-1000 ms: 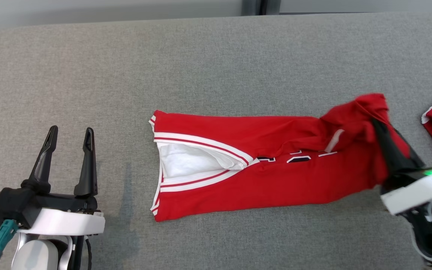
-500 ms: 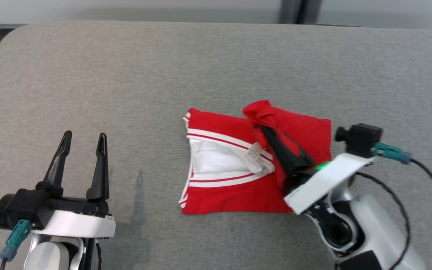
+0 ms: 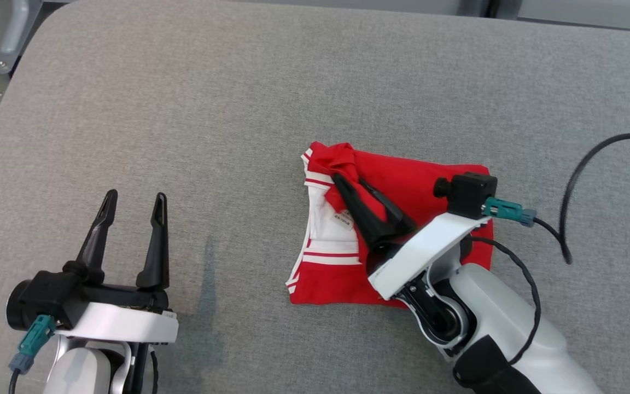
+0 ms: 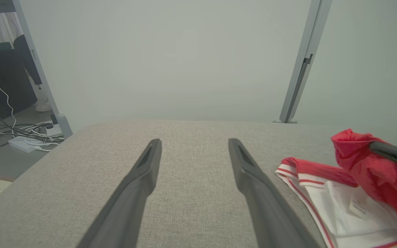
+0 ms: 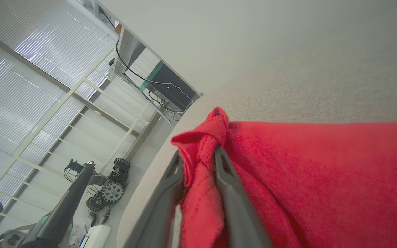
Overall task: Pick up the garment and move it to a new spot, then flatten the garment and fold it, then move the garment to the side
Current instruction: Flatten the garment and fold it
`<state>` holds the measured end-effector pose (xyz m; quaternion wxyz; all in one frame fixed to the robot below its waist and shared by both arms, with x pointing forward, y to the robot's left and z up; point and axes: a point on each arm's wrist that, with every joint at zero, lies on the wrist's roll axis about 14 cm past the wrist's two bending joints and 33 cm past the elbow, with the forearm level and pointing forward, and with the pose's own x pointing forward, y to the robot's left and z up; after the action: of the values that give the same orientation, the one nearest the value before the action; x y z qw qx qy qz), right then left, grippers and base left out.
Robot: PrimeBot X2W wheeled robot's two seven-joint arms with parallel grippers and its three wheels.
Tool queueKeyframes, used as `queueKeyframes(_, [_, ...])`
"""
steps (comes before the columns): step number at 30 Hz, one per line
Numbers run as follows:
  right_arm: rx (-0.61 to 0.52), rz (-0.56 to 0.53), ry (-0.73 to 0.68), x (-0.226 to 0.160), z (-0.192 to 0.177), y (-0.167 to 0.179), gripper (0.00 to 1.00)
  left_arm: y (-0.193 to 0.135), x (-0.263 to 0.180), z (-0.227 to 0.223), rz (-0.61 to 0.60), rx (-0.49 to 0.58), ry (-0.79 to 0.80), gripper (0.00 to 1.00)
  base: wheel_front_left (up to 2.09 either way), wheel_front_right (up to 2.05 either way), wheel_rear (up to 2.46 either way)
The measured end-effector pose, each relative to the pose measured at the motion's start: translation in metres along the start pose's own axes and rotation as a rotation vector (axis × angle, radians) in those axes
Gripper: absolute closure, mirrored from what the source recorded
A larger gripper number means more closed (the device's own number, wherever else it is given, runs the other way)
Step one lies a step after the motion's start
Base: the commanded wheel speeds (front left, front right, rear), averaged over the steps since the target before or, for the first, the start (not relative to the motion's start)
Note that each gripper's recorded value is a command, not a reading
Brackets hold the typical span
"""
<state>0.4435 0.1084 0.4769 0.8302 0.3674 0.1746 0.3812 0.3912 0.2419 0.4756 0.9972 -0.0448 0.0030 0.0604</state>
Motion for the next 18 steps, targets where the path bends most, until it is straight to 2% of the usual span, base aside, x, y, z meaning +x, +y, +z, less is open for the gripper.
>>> queueKeyframes(6, [-0.045, 0.029, -0.065, 0.005, 0.014, 0.005, 0.0, -0.005, 0.009, -0.005, -0.018, -0.005, 0.007, 0.0, 0.0, 0.0, 0.0])
queueKeyframes(10, [-0.116, 0.05, -0.15, 0.0, 0.041, 0.008, 0.0, -0.01, 0.014, -0.003, -0.035, -0.006, -0.001, 0.0, 0.0, 0.0, 0.0])
queueKeyframes(15, [-0.231, -0.006, -0.268, -0.019, 0.087, -0.013, 0.0, -0.014, 0.017, 0.0, -0.047, -0.005, -0.014, 0.0, 0.0, 0.0, 0.0])
queueKeyframes(16, [-0.29, -0.054, -0.327, -0.034, 0.108, -0.025, 0.0, -0.016, 0.019, 0.002, -0.054, -0.007, -0.021, 0.0, 0.0, 0.0, 0.0])
queueKeyframes(18, [-0.343, -0.111, -0.378, -0.053, 0.125, -0.038, 0.0, -0.017, 0.021, 0.004, -0.058, -0.009, -0.029, 0.0, 0.0, 0.0, 0.0])
